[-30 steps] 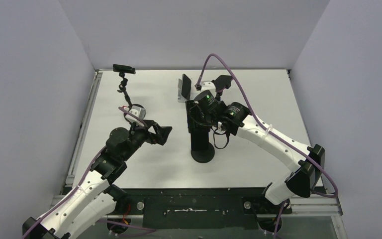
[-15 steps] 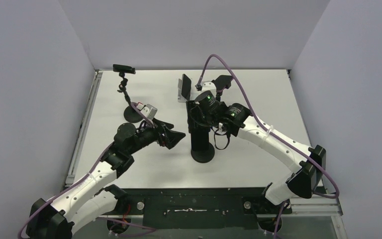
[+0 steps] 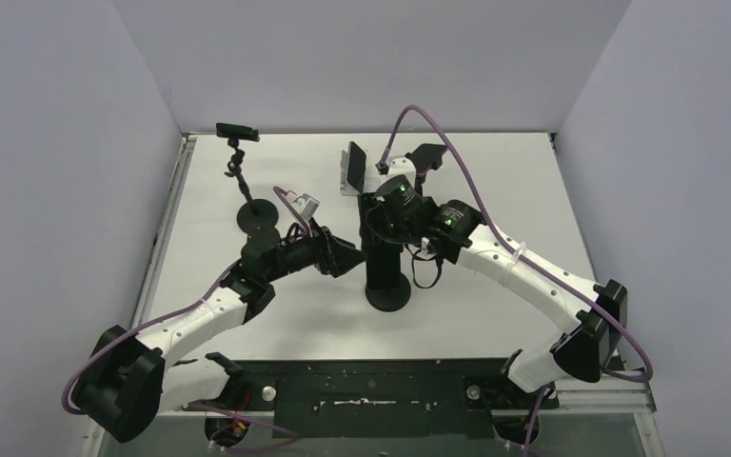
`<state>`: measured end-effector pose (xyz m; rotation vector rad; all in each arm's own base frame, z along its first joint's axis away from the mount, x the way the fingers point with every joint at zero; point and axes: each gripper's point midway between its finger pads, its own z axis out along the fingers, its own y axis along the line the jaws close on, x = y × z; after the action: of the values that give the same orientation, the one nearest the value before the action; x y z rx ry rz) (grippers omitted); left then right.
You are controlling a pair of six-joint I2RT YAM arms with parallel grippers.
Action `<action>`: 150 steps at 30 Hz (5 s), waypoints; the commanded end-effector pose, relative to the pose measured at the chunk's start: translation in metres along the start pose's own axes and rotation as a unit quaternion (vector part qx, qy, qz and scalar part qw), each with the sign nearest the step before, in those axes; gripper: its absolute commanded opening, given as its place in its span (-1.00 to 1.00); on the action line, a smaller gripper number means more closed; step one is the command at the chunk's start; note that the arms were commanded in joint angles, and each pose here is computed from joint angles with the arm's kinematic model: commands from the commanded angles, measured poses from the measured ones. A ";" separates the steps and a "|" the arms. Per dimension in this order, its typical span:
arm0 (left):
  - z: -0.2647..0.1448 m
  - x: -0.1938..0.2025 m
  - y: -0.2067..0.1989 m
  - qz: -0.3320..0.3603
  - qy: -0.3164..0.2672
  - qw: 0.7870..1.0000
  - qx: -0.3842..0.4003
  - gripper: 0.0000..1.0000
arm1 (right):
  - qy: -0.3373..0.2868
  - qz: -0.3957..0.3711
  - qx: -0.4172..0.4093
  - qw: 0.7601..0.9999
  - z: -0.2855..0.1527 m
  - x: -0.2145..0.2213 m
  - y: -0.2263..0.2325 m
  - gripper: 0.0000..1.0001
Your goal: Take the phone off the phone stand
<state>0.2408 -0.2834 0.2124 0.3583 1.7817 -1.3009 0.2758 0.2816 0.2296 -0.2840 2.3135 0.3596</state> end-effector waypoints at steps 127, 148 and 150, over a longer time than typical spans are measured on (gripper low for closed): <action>0.013 -0.010 -0.030 -0.035 -0.046 0.995 0.083 -0.80 | -0.015 -0.001 0.021 1.000 -0.016 0.003 -0.004 -0.24; 0.002 -0.013 0.011 -0.063 -0.102 0.993 -0.025 -1.00 | -0.026 0.016 0.054 0.998 -0.017 0.011 -0.027 -1.00; 0.001 -0.013 0.010 -0.060 -0.101 0.993 -0.024 -1.00 | -0.025 0.016 0.053 0.998 -0.018 0.012 -0.028 -1.00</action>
<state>0.2367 -0.2930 0.2188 0.1636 1.6940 -1.4510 0.2703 0.2774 0.2286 -0.1953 2.2702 0.3522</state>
